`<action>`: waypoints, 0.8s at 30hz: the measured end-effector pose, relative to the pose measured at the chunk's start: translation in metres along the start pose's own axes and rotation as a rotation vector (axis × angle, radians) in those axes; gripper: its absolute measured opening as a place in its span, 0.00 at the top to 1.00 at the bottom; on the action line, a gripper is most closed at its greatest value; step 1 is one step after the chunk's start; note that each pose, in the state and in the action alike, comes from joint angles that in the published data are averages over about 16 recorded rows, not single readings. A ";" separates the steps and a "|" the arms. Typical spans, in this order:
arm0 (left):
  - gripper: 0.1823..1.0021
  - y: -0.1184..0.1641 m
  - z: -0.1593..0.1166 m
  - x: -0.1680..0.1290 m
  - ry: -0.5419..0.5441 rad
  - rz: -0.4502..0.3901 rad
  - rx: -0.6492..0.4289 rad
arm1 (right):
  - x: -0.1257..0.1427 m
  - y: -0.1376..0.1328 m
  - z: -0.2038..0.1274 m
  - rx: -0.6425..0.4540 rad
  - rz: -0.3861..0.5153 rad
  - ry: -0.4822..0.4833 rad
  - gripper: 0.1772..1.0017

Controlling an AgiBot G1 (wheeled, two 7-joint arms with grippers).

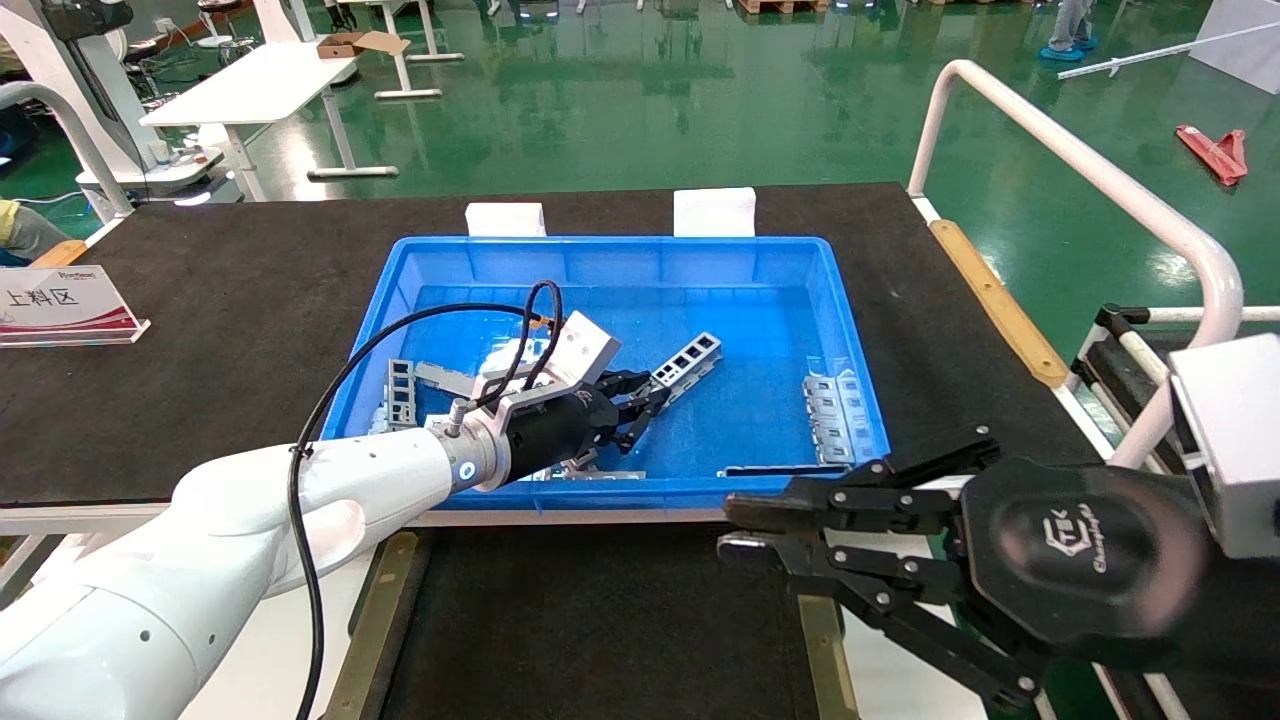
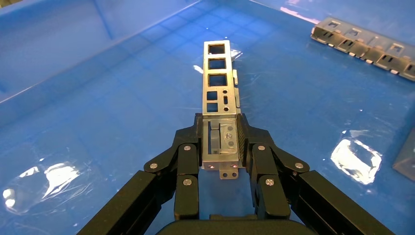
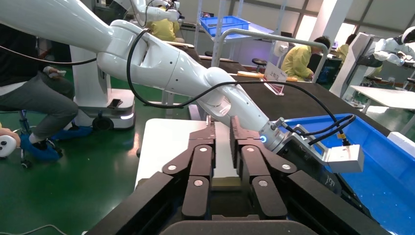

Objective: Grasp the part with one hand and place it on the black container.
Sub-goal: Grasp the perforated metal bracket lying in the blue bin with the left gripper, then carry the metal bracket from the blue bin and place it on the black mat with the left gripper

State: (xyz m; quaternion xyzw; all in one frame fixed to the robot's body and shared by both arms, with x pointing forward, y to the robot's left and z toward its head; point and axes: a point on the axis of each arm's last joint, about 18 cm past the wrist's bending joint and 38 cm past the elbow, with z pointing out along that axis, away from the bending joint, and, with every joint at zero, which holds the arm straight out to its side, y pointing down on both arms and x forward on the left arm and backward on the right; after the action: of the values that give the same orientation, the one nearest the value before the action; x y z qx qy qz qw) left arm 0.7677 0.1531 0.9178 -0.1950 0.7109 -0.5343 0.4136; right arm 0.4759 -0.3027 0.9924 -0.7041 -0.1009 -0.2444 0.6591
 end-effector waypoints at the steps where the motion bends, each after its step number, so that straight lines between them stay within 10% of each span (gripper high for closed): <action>1: 0.81 -0.002 0.000 0.000 0.002 -0.001 0.004 | 0.000 0.000 0.000 0.000 0.000 0.000 0.84; 24: 0.83 -0.043 -0.010 -0.033 -0.073 -0.065 0.111 | 0.000 0.000 0.000 0.000 0.000 0.000 0.98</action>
State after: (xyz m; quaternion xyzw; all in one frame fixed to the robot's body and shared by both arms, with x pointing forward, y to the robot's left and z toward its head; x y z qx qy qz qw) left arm 0.7722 0.1678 0.9708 -0.2140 0.6577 -0.5786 0.4322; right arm 0.4759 -0.3027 0.9924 -0.7041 -0.1009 -0.2444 0.6591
